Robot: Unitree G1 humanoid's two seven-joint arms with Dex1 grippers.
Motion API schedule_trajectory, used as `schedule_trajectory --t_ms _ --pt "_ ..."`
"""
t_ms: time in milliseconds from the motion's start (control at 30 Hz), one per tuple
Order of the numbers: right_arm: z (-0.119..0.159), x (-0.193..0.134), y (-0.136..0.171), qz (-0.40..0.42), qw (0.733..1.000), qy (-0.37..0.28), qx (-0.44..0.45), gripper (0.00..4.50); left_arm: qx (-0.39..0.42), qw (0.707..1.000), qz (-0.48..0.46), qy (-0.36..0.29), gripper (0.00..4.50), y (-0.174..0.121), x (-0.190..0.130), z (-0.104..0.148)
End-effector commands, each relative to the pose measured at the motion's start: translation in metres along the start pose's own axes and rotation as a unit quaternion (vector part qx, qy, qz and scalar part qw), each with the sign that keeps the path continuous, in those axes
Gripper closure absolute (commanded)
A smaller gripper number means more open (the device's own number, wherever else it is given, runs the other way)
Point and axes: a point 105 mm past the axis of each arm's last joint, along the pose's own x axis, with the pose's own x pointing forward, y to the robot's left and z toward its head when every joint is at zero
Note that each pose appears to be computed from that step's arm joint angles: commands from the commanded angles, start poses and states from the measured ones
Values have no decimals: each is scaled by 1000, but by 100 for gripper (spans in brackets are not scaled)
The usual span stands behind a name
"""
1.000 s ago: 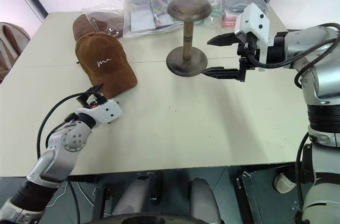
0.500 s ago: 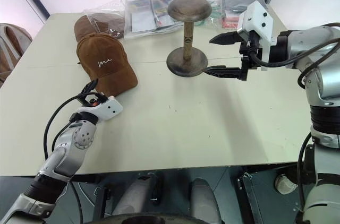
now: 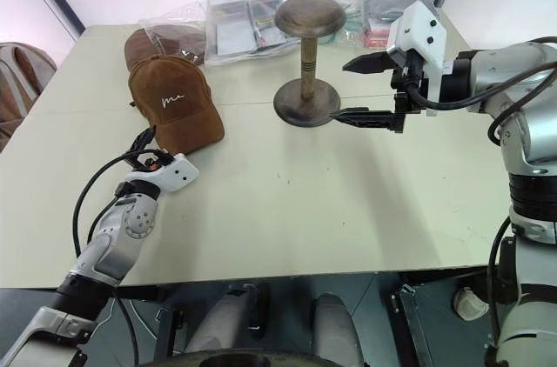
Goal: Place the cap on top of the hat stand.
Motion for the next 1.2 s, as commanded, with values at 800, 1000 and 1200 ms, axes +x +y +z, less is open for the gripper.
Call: schedule_trajectory --t_ms 800,1000,1200 --pt "15 -4 0 -8 1000 -15 -24 0 -24 983 168 -75 444 44 -24 15" --pt "15 -5 -2 -9 1000 -15 -25 0 -55 967 224 -104 444 70 -30 34" --pt "17 -13 -10 -31 999 -14 -27 0 -91 945 282 -140 444 105 -22 68"
